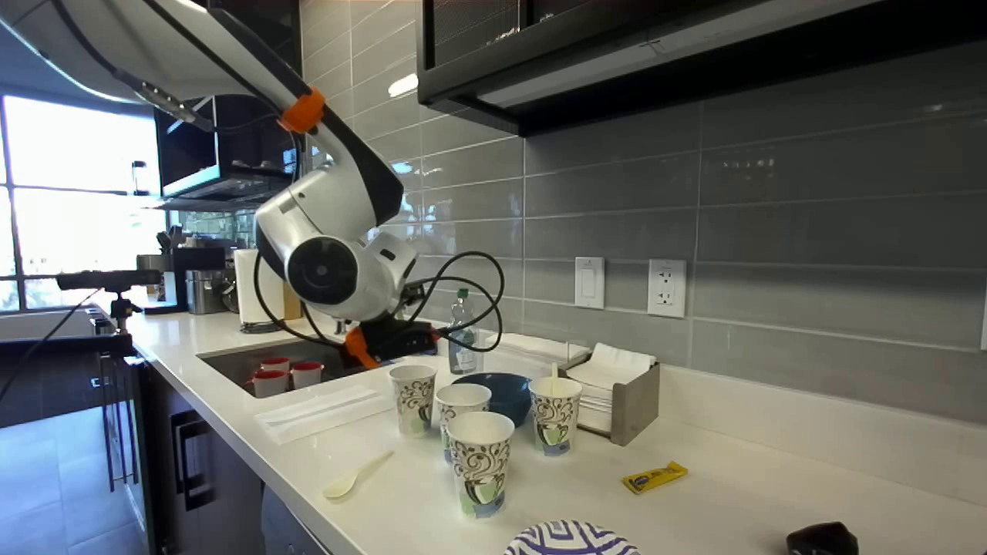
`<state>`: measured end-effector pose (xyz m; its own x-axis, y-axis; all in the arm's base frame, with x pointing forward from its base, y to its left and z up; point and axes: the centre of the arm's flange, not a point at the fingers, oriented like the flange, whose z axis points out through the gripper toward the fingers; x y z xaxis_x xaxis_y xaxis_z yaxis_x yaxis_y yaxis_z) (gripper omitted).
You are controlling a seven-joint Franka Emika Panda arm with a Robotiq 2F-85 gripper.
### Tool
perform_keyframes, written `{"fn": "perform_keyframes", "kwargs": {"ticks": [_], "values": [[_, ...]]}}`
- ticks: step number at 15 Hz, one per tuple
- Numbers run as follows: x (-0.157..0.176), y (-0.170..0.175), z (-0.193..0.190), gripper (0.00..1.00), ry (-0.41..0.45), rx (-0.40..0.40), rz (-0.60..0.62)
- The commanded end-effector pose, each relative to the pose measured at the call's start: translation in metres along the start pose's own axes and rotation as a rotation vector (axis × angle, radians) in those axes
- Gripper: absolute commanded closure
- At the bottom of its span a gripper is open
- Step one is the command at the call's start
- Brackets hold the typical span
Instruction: Pour the contents from the left spoon into the first left cup
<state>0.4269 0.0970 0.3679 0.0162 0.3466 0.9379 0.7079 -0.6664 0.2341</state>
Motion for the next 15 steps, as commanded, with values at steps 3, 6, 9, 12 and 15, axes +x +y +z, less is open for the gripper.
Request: {"fn": "perform_keyframes", "kwargs": {"ticks": [3,6,9,12,15], "values": [[0.023,-0.004,-0.015,0.97,0.007,-0.005,-0.028],[0.033,-0.003,-0.022,0.97,-0.011,-0.013,0.018],[0.047,-0.004,-0.025,0.97,-0.08,-0.022,0.088],[0.063,-0.011,-0.023,0.97,-0.192,-0.02,0.156],[0.073,-0.022,-0.018,0.97,-0.342,-0.021,0.243]]}}
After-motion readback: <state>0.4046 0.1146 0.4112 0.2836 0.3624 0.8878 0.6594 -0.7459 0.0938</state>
